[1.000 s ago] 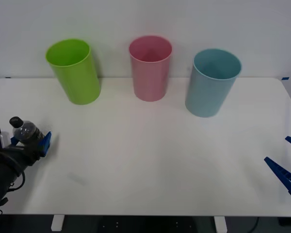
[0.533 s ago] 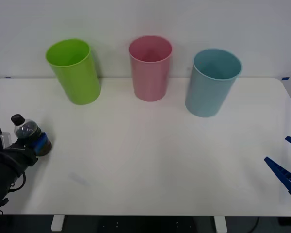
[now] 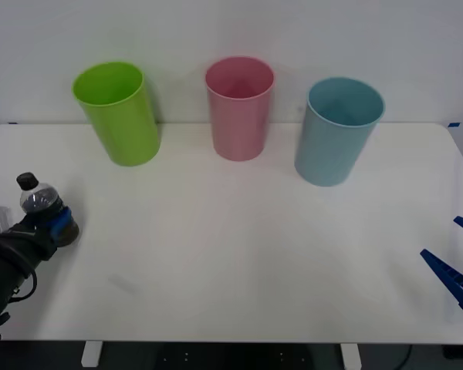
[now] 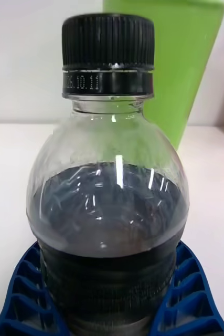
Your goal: Grasp the object on the table and drop it into the matching bin: aluminum can to the light blue bin, PET bottle to the pink bin.
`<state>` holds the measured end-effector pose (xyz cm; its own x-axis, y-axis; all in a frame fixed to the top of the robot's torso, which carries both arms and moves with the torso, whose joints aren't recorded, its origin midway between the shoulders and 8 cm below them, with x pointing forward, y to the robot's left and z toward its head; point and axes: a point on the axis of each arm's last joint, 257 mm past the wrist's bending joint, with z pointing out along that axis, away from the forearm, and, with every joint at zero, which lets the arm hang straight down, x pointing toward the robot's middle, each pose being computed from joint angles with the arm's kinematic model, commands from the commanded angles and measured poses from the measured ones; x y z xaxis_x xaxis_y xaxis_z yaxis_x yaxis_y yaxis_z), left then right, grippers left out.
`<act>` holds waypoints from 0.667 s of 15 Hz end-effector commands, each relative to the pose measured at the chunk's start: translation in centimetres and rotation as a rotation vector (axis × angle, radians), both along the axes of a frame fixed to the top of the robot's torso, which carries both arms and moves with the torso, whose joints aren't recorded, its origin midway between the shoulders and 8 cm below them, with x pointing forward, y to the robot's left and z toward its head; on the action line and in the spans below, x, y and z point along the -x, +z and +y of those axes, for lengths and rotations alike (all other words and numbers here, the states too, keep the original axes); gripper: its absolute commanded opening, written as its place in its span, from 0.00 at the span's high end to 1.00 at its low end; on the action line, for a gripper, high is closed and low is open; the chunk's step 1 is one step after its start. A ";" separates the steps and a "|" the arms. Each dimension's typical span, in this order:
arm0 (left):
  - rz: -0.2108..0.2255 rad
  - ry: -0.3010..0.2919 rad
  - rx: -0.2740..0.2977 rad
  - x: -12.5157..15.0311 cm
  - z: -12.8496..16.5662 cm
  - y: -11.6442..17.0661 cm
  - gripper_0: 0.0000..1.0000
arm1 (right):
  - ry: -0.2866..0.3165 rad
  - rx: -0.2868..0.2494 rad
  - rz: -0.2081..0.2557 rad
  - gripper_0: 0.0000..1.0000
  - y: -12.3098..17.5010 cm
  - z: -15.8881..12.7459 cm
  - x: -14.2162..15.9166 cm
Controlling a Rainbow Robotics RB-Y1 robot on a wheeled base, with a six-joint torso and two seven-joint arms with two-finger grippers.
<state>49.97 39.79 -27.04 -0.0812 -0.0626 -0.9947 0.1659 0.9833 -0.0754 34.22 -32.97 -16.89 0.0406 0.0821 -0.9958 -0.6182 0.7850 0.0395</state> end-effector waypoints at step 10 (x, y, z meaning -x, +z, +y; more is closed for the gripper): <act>-0.233 -0.191 0.120 -0.3 -8.9 12.5 1.00 | 0.000 0.000 0.000 0.00 0.0 0.0 0.0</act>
